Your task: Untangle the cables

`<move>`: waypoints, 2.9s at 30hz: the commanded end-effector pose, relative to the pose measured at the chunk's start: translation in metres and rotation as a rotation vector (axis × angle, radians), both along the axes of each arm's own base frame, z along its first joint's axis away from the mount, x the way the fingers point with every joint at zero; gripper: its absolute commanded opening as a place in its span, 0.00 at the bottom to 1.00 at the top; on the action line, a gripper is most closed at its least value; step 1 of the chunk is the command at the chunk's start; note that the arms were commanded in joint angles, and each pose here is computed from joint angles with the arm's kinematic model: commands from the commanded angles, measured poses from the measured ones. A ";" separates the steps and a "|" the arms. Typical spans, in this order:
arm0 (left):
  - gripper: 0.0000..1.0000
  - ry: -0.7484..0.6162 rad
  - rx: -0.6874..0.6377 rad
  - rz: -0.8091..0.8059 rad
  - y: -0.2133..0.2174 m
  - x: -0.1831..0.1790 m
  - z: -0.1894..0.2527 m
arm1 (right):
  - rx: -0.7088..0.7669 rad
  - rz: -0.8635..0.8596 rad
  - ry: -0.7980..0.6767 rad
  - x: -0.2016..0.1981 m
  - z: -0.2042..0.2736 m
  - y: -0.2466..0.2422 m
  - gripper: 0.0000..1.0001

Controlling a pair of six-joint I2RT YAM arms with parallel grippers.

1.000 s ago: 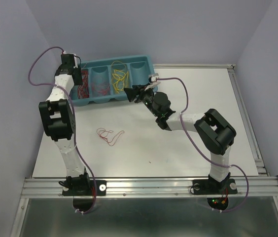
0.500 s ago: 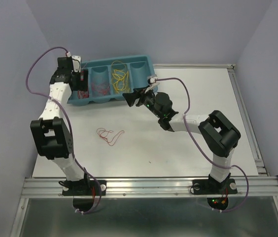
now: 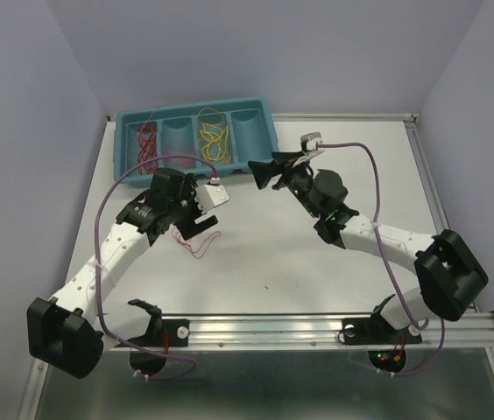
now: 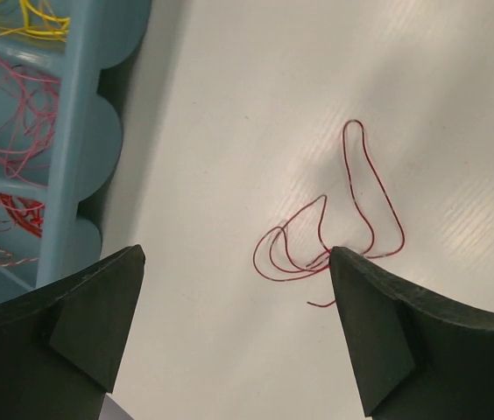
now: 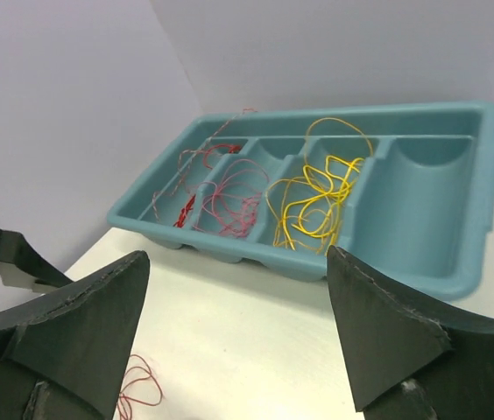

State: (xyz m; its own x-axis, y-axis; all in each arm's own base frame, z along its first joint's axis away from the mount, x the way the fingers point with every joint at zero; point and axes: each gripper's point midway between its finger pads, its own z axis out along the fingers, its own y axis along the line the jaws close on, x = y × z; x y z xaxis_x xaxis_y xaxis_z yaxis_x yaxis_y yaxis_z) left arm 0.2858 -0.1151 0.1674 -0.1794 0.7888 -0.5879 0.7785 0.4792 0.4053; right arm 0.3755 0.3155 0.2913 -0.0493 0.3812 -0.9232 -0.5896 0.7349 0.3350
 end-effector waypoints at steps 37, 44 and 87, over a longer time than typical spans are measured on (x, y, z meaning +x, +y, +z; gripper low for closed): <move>0.00 0.473 0.172 -0.070 -0.010 -0.039 -0.160 | 0.113 -0.162 -0.104 -0.065 0.048 -0.097 0.89; 0.00 0.258 -0.005 0.050 -0.010 0.018 -0.073 | 0.110 -0.154 -0.092 -0.060 0.046 -0.091 0.89; 0.30 -0.020 -0.469 1.058 0.217 0.307 -0.023 | 0.102 -0.137 -0.084 -0.055 0.042 -0.083 0.89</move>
